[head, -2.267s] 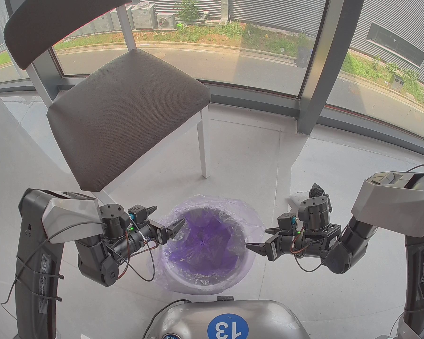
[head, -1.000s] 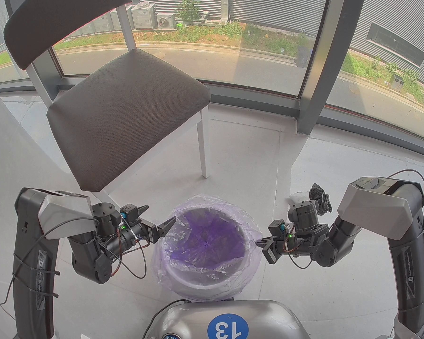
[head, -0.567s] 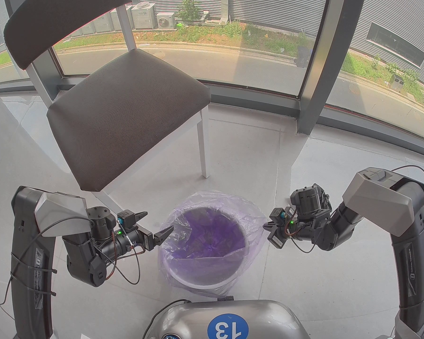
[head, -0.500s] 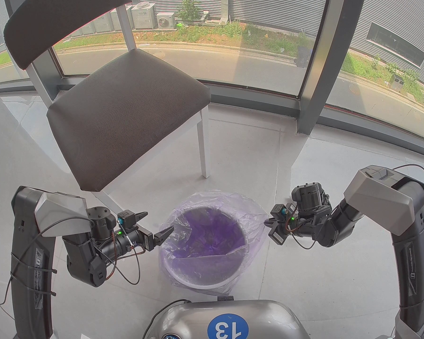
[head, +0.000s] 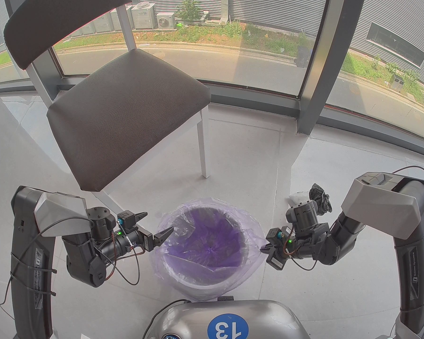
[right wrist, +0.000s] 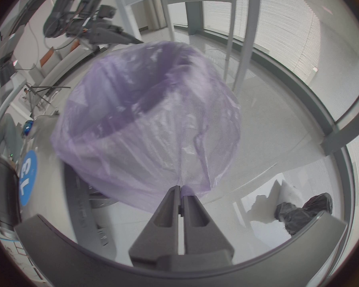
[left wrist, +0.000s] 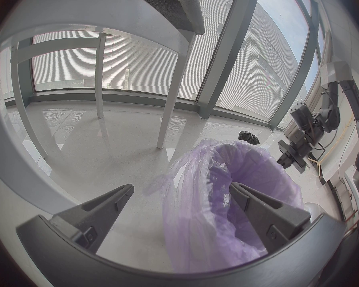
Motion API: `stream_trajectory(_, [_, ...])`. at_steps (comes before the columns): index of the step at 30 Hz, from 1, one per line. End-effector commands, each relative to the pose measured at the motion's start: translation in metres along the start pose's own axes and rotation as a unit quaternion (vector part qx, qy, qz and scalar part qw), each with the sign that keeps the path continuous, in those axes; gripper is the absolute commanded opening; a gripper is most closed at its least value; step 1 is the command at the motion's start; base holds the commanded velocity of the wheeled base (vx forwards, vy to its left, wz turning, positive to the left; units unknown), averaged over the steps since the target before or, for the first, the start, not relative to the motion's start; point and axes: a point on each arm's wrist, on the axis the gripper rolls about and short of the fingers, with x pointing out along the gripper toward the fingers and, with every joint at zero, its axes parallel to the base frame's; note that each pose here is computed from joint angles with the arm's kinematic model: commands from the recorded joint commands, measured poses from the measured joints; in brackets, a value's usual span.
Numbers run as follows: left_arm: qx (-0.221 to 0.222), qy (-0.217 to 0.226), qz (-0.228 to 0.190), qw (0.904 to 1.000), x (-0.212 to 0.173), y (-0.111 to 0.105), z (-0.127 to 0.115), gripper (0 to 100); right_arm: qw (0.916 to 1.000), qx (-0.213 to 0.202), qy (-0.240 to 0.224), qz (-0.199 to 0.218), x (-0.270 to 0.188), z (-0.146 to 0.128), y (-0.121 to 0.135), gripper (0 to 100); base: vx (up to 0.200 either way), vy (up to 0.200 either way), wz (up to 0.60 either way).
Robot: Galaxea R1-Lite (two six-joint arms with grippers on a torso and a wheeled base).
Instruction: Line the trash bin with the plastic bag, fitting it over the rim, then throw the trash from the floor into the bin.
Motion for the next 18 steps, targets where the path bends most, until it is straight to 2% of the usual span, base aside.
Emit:
stream_trajectory(1, [0.005, -0.009, -0.001, 0.9999, 0.000, -0.001, 0.003, 100, 0.9998, -0.008, 0.006, 0.016, 0.002, 0.000, 0.014, 0, 0.000, 0.000, 0.00])
stream_trajectory(11, [0.004, -0.006, -0.003, 1.0000, 0.000, -0.002, 0.002, 100, 0.9998, -0.012, 0.003, 0.016, 0.017, 0.001, 0.014, 0, 0.000, 0.000, 0.00])
stream_trajectory(12, [0.004, -0.006, -0.003, 1.0000, 0.000, -0.003, 0.002, 100, 0.9998, -0.012, 0.004, 0.017, 0.017, 0.000, 0.015, 100, 0.000, 0.000, 0.00])
stream_trajectory(18, [0.005, -0.007, -0.003, 1.0000, 0.000, -0.003, 0.002, 100, 0.9994, -0.008, 0.019, 0.029, -0.005, -0.006, 0.024, 100, 0.000, 0.000, 0.00])
